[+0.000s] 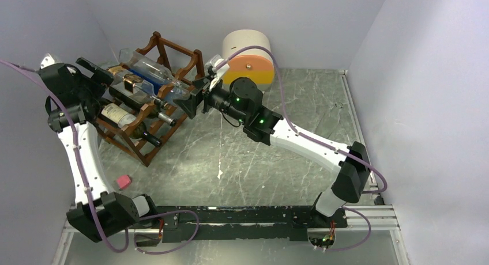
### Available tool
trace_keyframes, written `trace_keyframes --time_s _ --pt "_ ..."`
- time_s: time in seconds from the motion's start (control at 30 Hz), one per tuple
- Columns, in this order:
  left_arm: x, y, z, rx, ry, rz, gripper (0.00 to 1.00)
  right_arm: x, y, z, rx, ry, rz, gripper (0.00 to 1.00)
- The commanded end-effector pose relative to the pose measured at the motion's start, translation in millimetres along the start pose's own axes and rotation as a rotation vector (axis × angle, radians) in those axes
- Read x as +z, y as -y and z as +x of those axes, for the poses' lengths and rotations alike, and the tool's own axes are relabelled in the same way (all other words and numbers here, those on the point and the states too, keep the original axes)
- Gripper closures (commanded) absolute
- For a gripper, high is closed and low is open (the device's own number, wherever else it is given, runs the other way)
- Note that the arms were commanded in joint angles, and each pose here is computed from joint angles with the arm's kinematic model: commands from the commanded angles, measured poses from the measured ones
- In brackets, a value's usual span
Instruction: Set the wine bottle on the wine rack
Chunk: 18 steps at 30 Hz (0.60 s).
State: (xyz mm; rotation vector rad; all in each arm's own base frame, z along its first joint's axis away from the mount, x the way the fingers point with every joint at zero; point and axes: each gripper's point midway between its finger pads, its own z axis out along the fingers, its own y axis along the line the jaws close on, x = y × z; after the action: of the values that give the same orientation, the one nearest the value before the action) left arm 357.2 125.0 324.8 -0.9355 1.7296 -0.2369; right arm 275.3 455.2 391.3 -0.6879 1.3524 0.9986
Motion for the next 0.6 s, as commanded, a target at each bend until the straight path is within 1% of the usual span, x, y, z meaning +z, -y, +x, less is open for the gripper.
trace_keyframes --time_s 0.0,0.17,0.27,0.37,0.57 --pt "-41 11 -26 0.112 0.088 0.012 0.00 -7 14 -18 0.004 0.049 0.083 0.06" --pt "-70 32 -27 0.178 0.090 0.108 0.02 -6 33 -9 0.047 0.023 0.145 0.07" --pt "-88 61 -19 0.229 0.079 0.266 0.04 -4 53 1 0.101 -0.003 0.188 0.08" --pt "-103 91 3 0.314 0.031 0.441 0.04 -5 76 10 0.168 -0.019 0.221 0.09" --pt "-143 145 67 0.577 -0.058 0.771 0.03 -11 108 28 0.263 -0.050 0.229 0.13"
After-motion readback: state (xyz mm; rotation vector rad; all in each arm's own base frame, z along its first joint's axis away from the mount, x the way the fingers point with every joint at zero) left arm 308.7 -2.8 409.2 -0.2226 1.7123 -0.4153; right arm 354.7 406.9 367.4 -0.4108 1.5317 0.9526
